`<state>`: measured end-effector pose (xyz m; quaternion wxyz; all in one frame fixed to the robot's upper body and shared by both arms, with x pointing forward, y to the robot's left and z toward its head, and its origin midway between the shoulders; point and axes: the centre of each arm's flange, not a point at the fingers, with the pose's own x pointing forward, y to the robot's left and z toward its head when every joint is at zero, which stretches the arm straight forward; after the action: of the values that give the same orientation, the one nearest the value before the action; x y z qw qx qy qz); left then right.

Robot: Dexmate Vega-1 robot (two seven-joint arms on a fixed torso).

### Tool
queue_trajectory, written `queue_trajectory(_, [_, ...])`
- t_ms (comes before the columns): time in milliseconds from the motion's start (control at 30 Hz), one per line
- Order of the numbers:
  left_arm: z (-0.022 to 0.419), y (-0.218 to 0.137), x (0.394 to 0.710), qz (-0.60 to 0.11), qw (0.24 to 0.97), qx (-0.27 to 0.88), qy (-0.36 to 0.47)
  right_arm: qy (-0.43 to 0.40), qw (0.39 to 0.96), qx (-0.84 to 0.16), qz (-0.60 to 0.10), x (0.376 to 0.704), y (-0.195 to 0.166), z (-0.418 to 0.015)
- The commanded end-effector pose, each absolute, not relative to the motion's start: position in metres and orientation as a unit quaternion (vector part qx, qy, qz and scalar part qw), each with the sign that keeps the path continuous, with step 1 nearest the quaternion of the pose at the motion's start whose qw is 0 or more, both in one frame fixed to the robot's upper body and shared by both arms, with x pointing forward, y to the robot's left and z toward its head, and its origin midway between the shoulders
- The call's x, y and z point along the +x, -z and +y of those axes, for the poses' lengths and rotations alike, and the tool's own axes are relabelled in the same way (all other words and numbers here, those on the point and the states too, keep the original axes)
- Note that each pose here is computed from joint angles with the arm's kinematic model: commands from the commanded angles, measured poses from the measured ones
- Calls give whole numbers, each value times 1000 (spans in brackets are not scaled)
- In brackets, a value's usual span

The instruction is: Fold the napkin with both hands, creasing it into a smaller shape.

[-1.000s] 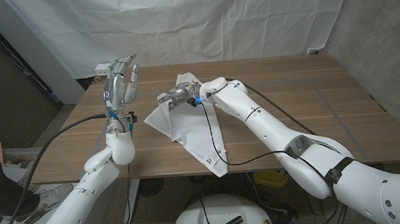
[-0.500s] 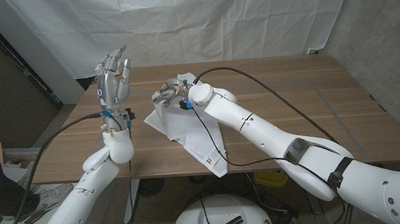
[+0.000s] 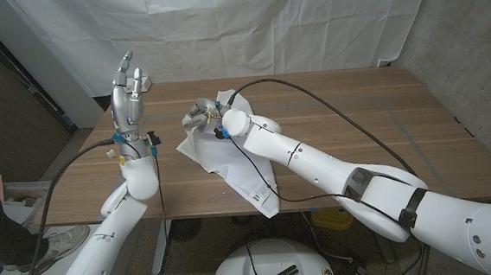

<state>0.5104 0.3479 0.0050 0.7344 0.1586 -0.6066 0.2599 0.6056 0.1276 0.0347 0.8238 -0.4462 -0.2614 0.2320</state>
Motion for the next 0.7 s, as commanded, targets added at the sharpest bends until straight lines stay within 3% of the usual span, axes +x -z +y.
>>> queue_trajectory(33, [358,-3,510,-600,754,104,-247,-236,787,-498,-275,605,-13,157])
queue_trajectory(300, [359,-1,505,-602,750,107,-252,-207,752,-547,-304,607,-5,170])
queue_trajectory(700, [360,0,499,-606,745,113,-254,-238,714,-624,-208,622,-6,168])
